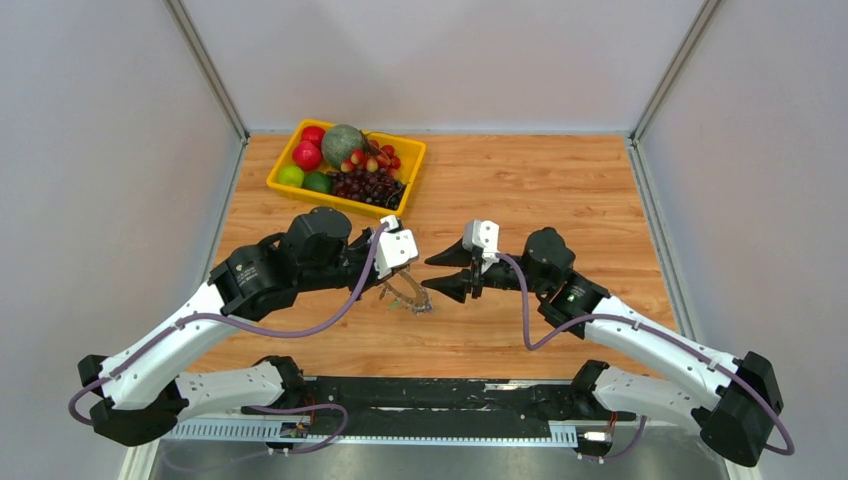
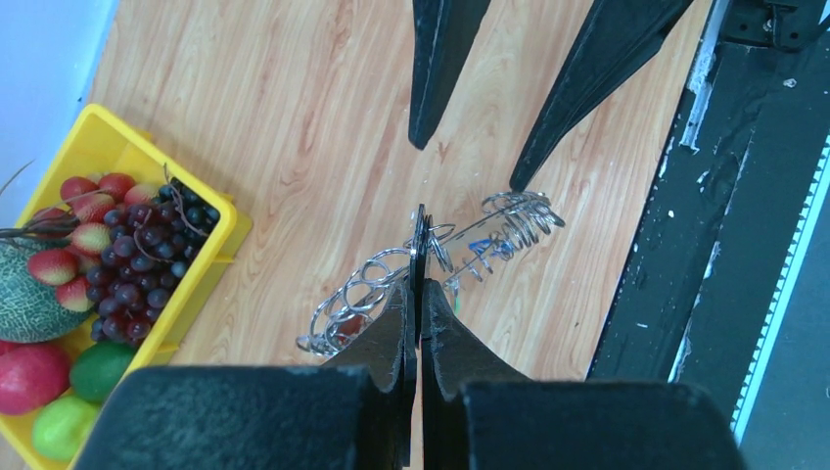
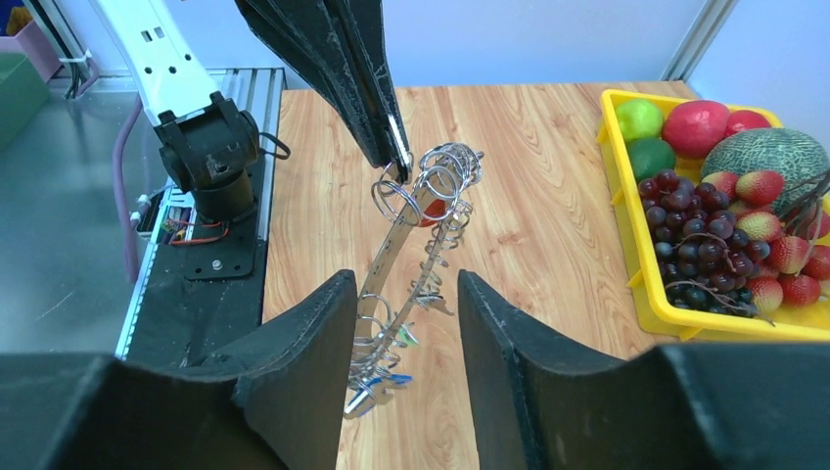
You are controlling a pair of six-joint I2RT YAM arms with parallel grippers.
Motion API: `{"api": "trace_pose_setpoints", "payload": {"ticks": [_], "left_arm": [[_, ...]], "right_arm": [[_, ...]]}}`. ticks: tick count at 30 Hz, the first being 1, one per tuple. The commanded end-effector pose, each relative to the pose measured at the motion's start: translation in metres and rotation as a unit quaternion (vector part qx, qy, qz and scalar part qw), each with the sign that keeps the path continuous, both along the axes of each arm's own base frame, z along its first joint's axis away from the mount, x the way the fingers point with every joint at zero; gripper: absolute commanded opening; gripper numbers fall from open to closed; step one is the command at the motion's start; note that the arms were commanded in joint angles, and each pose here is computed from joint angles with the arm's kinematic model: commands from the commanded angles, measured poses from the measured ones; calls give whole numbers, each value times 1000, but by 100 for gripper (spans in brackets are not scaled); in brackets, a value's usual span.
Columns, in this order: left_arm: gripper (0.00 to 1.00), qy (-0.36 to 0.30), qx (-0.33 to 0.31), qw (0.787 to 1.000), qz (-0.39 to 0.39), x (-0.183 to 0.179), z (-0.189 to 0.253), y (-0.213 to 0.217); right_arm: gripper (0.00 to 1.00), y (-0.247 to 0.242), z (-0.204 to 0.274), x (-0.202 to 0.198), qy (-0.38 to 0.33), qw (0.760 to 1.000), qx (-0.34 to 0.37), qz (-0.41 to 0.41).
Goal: Remove the keys from the keyring
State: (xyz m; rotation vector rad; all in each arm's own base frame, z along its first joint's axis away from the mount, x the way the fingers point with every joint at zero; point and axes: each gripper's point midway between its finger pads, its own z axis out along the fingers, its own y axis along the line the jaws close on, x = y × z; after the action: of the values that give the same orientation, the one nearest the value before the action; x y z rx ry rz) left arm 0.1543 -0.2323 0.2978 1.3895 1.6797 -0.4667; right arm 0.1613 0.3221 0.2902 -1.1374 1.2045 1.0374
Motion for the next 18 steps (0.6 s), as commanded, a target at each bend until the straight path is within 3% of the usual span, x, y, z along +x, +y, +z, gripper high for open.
{"api": "trace_pose_setpoints", "payload": {"ticks": [1,18], "left_arm": [[0,-37,-44,998,-21,1,35,-9],[0,-33,-54,997,-35,-3,39,-13]], "right_arm": [[46,9,33,0,-48,998,34,25],[40,23,40,-10,-52,995,46,70]]}}
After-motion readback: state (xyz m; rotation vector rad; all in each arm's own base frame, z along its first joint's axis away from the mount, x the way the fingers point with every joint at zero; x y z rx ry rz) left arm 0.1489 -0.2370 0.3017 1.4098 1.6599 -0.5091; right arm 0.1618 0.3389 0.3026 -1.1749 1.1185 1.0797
